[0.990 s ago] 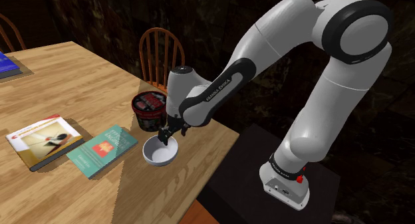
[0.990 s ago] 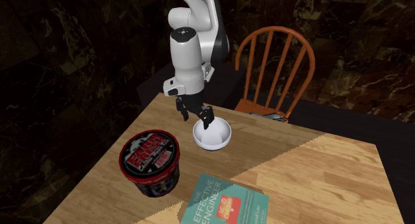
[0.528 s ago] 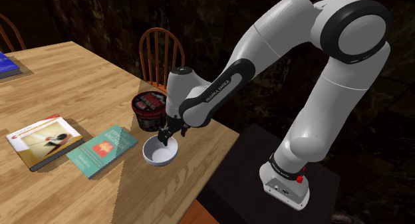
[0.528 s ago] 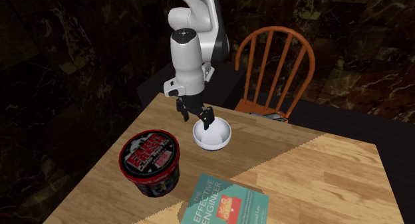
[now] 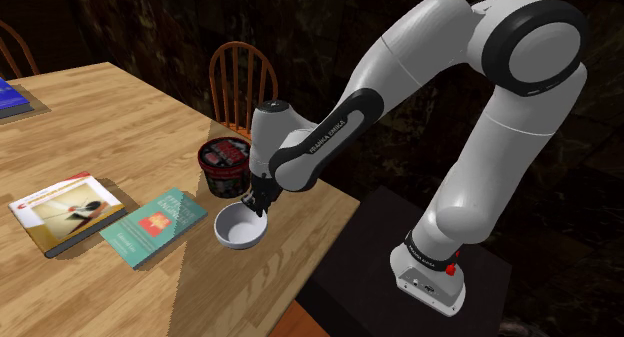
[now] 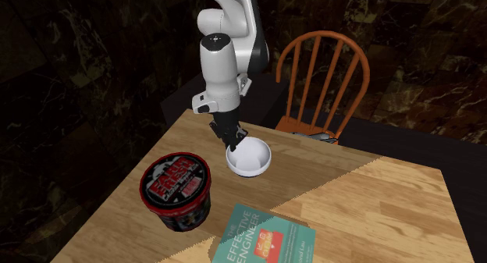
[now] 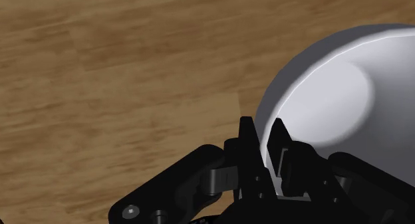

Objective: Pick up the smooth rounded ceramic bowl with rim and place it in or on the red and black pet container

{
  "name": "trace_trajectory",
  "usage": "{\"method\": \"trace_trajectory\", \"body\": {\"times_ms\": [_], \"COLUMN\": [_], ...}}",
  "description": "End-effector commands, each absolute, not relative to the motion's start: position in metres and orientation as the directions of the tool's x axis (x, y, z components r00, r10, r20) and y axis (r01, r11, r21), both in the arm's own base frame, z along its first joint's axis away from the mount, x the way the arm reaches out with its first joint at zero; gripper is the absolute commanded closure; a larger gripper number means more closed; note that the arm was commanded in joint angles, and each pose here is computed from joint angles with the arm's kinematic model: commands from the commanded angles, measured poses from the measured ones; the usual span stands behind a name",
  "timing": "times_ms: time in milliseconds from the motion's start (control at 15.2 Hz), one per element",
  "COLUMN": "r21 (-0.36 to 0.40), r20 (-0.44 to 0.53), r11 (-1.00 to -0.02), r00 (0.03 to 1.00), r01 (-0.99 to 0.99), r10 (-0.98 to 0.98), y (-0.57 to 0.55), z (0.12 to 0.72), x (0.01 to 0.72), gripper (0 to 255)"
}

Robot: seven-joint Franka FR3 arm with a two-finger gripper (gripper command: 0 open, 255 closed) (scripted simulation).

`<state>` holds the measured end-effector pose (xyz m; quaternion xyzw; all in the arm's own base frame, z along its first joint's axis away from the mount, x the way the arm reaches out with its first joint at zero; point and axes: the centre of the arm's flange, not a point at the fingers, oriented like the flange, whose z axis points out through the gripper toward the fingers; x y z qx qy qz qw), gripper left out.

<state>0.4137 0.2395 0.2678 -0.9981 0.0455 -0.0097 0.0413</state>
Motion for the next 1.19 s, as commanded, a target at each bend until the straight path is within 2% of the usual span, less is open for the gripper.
{"method": "trace_trajectory", "body": {"times_ms": [0, 1122], "r21": [-0.084, -0.084], "r20": [0.015, 0.016], "r11": [-0.992, -0.992], "r00": [0.996, 0.996], "r01": [-0.09, -0.09], "r10": [-0.092, -0.092], "y": [0.24, 0.24], "z": [0.268, 0.352], "x": [0.414, 0.414], "gripper": [255, 255]}}
